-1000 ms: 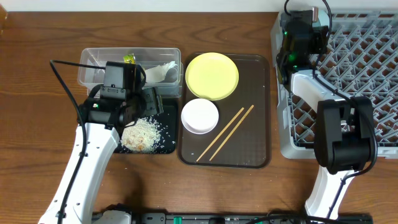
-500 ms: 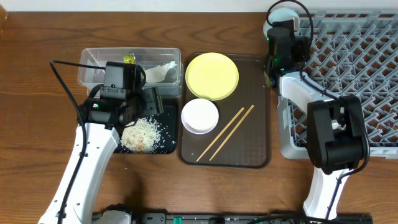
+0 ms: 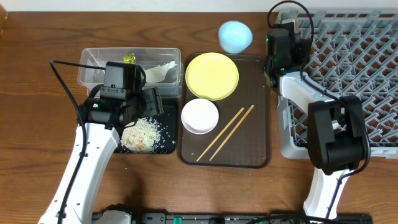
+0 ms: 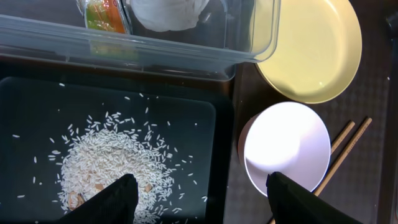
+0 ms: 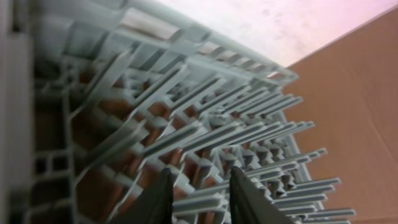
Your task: Sort waste into correct bins and load items into the dishwasher rack
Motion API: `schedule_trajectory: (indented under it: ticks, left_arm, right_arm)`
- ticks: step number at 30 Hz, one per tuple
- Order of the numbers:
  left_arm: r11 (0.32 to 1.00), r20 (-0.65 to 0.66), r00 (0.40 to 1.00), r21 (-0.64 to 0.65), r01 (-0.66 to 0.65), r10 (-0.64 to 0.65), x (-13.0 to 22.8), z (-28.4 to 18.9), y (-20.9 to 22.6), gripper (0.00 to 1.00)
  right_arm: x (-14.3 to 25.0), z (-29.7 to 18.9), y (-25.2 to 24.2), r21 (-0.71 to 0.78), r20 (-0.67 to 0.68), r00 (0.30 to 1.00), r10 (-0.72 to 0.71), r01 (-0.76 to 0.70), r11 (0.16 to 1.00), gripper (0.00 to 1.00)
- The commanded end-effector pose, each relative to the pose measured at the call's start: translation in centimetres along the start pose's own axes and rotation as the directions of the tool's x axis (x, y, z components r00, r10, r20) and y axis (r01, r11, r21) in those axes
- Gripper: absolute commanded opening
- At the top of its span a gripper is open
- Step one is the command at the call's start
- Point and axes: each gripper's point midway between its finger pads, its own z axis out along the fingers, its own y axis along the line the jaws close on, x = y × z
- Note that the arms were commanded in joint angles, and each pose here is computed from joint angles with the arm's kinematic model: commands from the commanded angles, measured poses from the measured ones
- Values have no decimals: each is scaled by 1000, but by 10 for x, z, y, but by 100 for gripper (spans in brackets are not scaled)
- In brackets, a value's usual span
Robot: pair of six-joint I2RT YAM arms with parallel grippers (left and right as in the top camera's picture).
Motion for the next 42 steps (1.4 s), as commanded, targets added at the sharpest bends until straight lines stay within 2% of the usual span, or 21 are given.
schedule_trajectory:
  ticks: [1, 3, 8, 10, 15, 17, 20, 28, 31, 34, 42]
  left_arm:
    - [1000, 15, 1000, -10, -13, 13, -4, -3, 1, 69]
    - [1000, 14, 1000, -10, -12, 12, -4, -3, 2, 69]
    - [1000, 14, 1000, -10, -12, 12, -4, -3, 2, 69]
    - [1000, 14, 1000, -10, -13, 13, -4, -3, 2, 69]
    - [1000, 14, 1000, -10, -13, 13, -4, -3, 1, 70]
    - [1000, 14, 1000, -10, -13, 13, -4, -3, 1, 69]
    - [1000, 14, 1000, -10, -13, 13, -4, -3, 1, 70]
    - [1000, 14, 1000, -10, -13, 13, -4, -3, 1, 70]
    - [1000, 15, 1000, -10, -13, 13, -4, -3, 1, 69]
    - [1000, 15, 1000, -10, -13, 13, -4, -3, 1, 70]
    - [1000, 15, 1000, -10, -13, 13, -4, -3, 1, 69]
  right_arm:
    - [-15, -13, -3, -117, 23, 995, 94, -91, 989, 34]
    - [-16, -22, 5, -209, 12, 994, 110, -106, 972, 41]
    - [-34, -62, 22, -467, 20, 990, 140, -115, 877, 47]
    - [-42, -82, 28, -570, -1, 981, 196, -161, 806, 54]
    - [-62, -131, 46, -783, -104, 941, 322, -277, 556, 58]
    - [-63, -136, 49, -801, -129, 933, 335, -298, 519, 59]
    - [-62, -136, 51, -799, -158, 924, 349, -327, 505, 62]
    - [-87, -141, 48, -803, -84, 906, 416, -308, 510, 62]
    - [-94, -140, 44, -802, -61, 897, 438, -305, 513, 55]
    - [-99, -138, 41, -796, -29, 895, 444, -289, 532, 59]
    - [-112, -133, 43, -794, 14, 872, 490, -288, 536, 63]
